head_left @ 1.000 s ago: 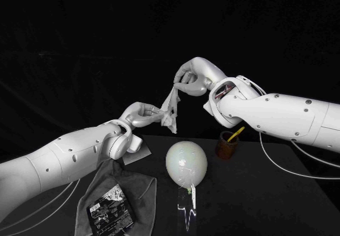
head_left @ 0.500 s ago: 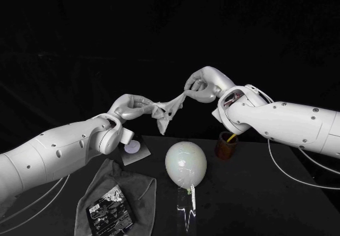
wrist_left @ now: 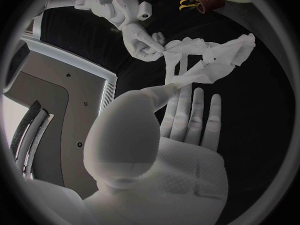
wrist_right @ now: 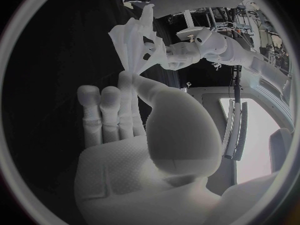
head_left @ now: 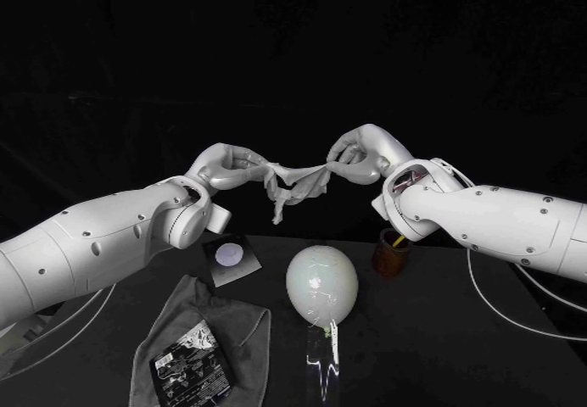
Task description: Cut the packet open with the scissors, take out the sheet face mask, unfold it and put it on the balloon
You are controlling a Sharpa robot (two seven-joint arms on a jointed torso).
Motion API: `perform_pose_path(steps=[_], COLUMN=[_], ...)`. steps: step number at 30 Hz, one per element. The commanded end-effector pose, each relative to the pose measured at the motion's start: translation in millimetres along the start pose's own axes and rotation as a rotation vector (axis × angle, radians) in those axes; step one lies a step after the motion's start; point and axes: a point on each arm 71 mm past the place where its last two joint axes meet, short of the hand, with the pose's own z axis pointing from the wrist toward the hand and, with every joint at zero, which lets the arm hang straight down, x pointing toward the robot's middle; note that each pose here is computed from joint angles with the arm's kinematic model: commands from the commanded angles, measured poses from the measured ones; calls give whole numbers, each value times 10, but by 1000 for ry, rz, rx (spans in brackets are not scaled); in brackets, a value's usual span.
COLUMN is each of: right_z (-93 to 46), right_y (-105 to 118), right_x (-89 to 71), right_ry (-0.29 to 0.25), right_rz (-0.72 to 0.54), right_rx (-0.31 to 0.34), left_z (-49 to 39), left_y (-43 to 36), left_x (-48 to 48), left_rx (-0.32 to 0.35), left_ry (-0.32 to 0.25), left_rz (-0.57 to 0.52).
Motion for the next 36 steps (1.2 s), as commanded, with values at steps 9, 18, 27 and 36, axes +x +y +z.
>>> perform_pose_path(steps=[9,18,27,36], right_z=[-11,4,33,116], right_y=[-92,-114,1,100], right_x=[-76,-119,-138,-274], right_ry=[-38,-52,-55,-89], right_rz=[22,-4,-8,-28], right_rx=[18,4,-39,-70], left_z=[49,56,127,235], left_y=[-26,-122,-401,-773], left_x=[-33,-81,-24,-72], left_rx=[-55,-32,40,106], left_ry=[60,28,44,60], left_rz=[128,112,90,152])
